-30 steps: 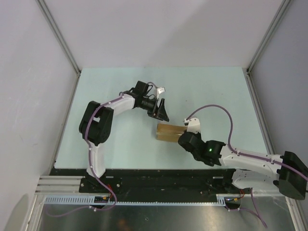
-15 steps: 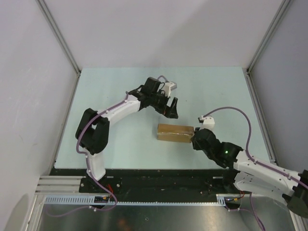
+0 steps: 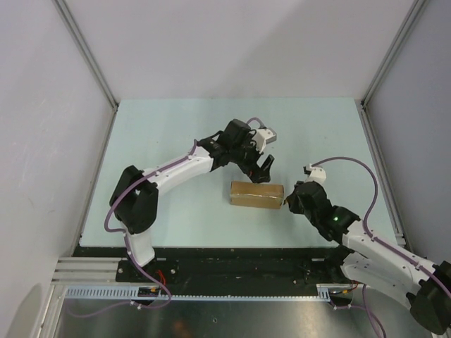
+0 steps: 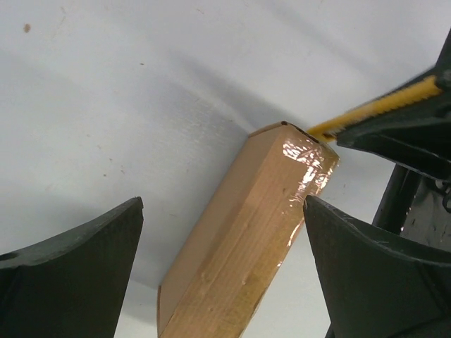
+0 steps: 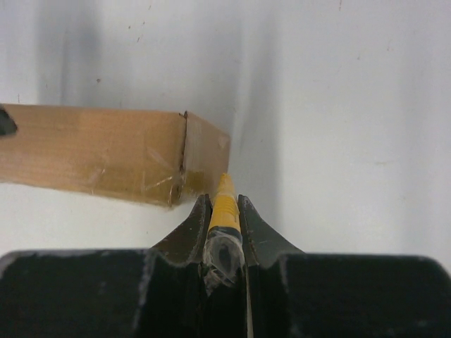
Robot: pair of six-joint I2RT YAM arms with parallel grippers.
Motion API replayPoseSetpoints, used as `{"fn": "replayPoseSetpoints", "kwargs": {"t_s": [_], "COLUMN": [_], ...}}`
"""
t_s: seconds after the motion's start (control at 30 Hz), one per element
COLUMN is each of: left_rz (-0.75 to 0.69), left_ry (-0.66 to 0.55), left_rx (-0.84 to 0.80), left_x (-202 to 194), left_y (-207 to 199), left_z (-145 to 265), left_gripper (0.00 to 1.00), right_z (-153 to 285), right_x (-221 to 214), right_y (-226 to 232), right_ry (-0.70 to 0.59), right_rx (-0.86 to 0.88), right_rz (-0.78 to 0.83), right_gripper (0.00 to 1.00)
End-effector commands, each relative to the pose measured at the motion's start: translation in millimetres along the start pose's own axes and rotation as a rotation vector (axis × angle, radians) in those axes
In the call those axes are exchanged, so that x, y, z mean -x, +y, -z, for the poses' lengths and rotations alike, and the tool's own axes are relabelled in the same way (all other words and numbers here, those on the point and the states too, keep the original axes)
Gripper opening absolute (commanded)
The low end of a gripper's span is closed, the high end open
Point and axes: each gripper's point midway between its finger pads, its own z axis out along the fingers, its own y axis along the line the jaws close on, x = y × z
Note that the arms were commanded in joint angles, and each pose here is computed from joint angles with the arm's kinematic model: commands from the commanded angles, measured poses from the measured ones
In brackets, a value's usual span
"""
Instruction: Unpack the express box
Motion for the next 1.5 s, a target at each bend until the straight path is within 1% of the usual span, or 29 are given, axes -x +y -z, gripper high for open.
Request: {"fn": "replayPoseSetpoints", "kwargs": {"t_s": [0.0,0.27,0.47,0.5,0.6,0.7,0.8,0.87,0.9,0.93,1.0,1.03,1.07,1.1,1.13,1.17,1.23,1.47], "left_rz": [-0.113,-0.16,-0.173,-0.176,-0.198,-0.247,-0.275,-0.282,-0.285,-0.285,-0.283,-0.284,-0.284,-0.278,-0.276,-0.272,-0.264,-0.251], "left_ry": [-0.004,0.049,0.098,0.103,0.13,0.178,0.223,0.23,0.235,0.233,0.221,0.22,0.218,0.22,0.219,0.219,0.228,0.237], "left_rx": [-0.063,-0.117,-0.08,-0.079,-0.056,-0.012,0.046,0.109,0.132,0.146,0.174,0.178,0.193,0.202,0.208,0.214,0.228,0.24], "left_x": [-1.3,-23.9,-42.0,-43.9,-53.2,-70.6,-85.4,-86.2,-87.6,-86.0,-80.0,-79.7,-78.1,-78.7,-78.1,-78.0,-81.8,-87.8], "left_y": [-17.3,-40.0,-34.2,-33.7,-30.5,-26.5,-18.2,-9.4,-4.9,-3.0,1.2,1.5,3.9,5.2,6.2,7.5,9.9,11.5], "left_z": [-2.6,-11.7,-20.7,-22.3,-26.4,-31.6,-38.6,-41.5,-43.6,-44.5,-45.3,-46.3,-45.6,-45.6,-45.8,-45.4,-45.0,-45.7], "left_gripper": [1.0,1.0,1.0,1.0,1.0,1.0,1.0,0.98,0.97,0.92,0.87,0.81,0.79,0.77,0.71,0.7,0.67,0.64], "right_z": [-11.0,-25.8,-39.1,-42.0,-46.7,-46.3,-42.8,-40.8,-39.6,-37.6,-35.4,-31.9,-29.9,-28.4,-26.5,-21.5,-17.2,7.7], "right_x": [18.8,27.8,34.0,36.9,38.9,43.2,48.3,51.4,50.5,52.7,53.3,58.0,64.2,58.7,59.8,67.9,70.6,96.5], "right_y": [16.1,24.0,23.3,27.8,27.5,27.4,25.2,22.4,22.4,22.0,19.6,20.6,19.7,14.5,13.1,14.5,10.1,17.7], "right_ry": [-0.056,-0.062,-0.066,-0.072,-0.072,-0.081,-0.092,-0.1,-0.094,-0.101,-0.099,-0.114,-0.132,-0.106,-0.107,-0.126,-0.123,-0.206], "right_rx": [0.07,0.118,0.132,0.155,0.164,0.169,0.17,0.166,0.17,0.173,0.168,0.178,0.178,0.156,0.15,0.157,0.143,0.203], "right_rz": [-0.041,-0.068,-0.068,-0.075,-0.076,-0.079,-0.094,-0.102,-0.106,-0.109,-0.115,-0.121,-0.13,-0.128,-0.132,-0.138,-0.143,-0.16], "right_gripper": [0.0,0.0,0.0,0.0,0.0,0.0,0.0,0.0,0.0,0.0,0.0,0.0,0.0,0.0,0.0,0.0,0.0,0.0]}}
